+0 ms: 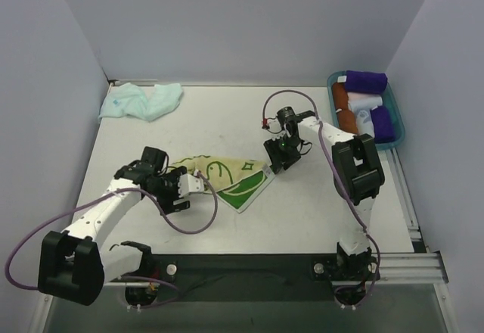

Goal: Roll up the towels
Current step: Flatten the towel

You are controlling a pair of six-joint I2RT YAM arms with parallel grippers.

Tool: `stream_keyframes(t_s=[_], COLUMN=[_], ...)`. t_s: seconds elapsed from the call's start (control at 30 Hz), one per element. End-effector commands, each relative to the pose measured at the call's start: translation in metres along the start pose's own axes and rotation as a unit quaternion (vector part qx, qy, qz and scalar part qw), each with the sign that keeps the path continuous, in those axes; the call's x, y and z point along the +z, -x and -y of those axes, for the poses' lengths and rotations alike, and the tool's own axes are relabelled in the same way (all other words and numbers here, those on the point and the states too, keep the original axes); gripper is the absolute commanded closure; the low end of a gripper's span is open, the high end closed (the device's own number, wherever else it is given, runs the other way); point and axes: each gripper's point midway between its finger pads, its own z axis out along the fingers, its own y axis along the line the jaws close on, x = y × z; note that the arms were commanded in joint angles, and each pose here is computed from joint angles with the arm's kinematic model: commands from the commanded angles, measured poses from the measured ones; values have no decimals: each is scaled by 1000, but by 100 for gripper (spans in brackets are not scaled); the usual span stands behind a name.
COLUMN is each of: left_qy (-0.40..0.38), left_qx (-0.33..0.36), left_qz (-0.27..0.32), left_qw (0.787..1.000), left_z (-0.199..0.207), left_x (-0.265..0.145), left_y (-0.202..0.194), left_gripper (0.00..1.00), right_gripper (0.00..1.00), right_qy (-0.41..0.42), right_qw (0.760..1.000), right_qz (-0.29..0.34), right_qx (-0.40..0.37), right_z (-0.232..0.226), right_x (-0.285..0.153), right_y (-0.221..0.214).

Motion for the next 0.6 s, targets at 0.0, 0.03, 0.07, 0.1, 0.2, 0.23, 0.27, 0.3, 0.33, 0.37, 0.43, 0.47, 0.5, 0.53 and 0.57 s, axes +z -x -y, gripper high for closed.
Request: stream_keyframes(t_s=[0.0,0.03,0.07,0.1,0.2,0.23,0.27,0.3,0.33,0.37,0.43,0.47,0.5,0.53,0.57], left_qy=[90,103,120,125,155,152,154,148,154,161,171,175,181,179,180], left_qx=[92,104,125,132,156,156,160,162,163,166,166,162,161,147,139], left_qz=[-8,-20,-15,-18,-22,-36,-37,-46,-54,-57,-68,-68,-63,-57,-49], left_qw=[992,989,985,983,975,975,974,974,973,971,969,969,968,971,973], left_z=[-41,-46,-52,-56,-72,-75,-77,-78,-82,-87,-93,-94,-95,-94,-93], left_x=[12,14,20,25,32,38,41,48,48,49,50,48,43,37,31], left_y=[22,22,32,35,48,44,47,46,45,46,44,45,50,55,60], left_gripper=[14,14,15,15,16,17,18,21,24,27,39,43,46,55,59], right_gripper=[57,59,62,64,78,83,99,100,100,100,100,100,100,100,100], right_qy=[21,22,24,24,24,25,26,26,27,27,26,26,27,25,25], right_qw=[1000,1000,999,999,999,999,999,999,999,999,999,999,999,1000,1000], right_qz=[-15,-16,-20,-23,-27,-28,-28,-30,-30,-27,-21,-18,-19,-7,-3], right_qx=[1,3,5,5,9,10,11,14,13,13,12,10,11,12,12], right_z=[-11,-10,-12,-11,-10,-10,-10,-10,-11,-12,-12,-12,-12,-11,-11], right_x=[1,1,4,6,9,10,10,10,10,8,2,-1,-3,-11,-14], right_y=[-3,-2,-4,-5,-5,-5,-5,-6,-5,-5,-5,-6,-9,-7,-7])
